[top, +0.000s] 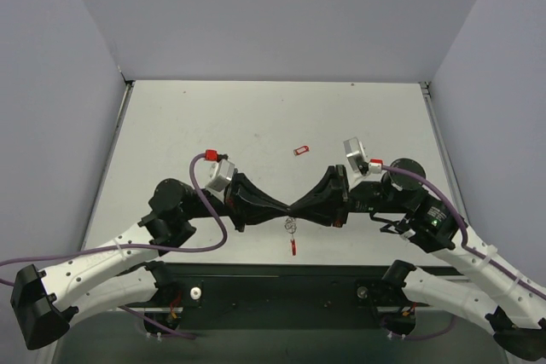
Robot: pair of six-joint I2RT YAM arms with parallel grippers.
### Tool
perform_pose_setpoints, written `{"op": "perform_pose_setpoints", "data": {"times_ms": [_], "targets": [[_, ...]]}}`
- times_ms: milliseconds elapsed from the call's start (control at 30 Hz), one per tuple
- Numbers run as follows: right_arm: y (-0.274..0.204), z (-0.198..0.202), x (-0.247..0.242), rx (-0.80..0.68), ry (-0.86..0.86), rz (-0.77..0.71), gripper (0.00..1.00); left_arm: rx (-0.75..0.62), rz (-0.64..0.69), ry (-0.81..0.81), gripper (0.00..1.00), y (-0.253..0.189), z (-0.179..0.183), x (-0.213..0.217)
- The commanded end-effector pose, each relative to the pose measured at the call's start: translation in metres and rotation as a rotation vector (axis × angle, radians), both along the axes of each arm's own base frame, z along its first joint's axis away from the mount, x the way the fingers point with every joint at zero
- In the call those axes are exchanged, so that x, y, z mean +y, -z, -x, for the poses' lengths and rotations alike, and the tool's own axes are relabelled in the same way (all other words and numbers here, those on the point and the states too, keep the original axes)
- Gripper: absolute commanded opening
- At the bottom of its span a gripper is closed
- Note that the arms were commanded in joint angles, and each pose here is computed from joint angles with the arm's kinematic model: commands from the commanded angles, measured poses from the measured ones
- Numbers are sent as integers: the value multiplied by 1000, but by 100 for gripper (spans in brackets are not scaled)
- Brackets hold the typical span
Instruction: Put the keys on the keyring
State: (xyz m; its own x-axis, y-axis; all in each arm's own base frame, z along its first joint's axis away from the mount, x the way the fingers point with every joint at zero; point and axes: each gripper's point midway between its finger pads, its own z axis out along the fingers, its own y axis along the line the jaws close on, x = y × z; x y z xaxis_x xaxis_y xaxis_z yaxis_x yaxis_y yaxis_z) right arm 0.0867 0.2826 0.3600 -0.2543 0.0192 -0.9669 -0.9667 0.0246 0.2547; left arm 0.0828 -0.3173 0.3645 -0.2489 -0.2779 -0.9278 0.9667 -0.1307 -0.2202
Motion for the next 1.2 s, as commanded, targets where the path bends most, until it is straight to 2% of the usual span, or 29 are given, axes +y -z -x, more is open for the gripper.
{"op": "perform_pose_setpoints", "data": {"times_ms": [0,200,300,367,567,767,933,1167], "targets": [[-25,-4,-3,-85,34,-96,22,-13,30,-46,0,-20,-4,1],[-30,-27,-20,-75,234,-140,80,-4,12,-134,0,-15,-15,7],[-30,-42,-33,-72,362,-163,94,-1,-7,-175,0,-10,-20,11],[-29,-54,-42,-58,451,-174,100,-7,-14,-189,0,-8,-21,13],[-20,-74,-56,-13,578,-166,100,-8,-41,-221,0,-3,-26,14],[-10,-91,-55,57,608,-122,100,-8,-67,-273,0,4,-33,18],[8,-109,-49,164,603,-71,100,11,-94,-316,0,13,-40,20],[48,-150,-60,327,692,-11,100,50,-114,-370,0,29,-50,23]]}}
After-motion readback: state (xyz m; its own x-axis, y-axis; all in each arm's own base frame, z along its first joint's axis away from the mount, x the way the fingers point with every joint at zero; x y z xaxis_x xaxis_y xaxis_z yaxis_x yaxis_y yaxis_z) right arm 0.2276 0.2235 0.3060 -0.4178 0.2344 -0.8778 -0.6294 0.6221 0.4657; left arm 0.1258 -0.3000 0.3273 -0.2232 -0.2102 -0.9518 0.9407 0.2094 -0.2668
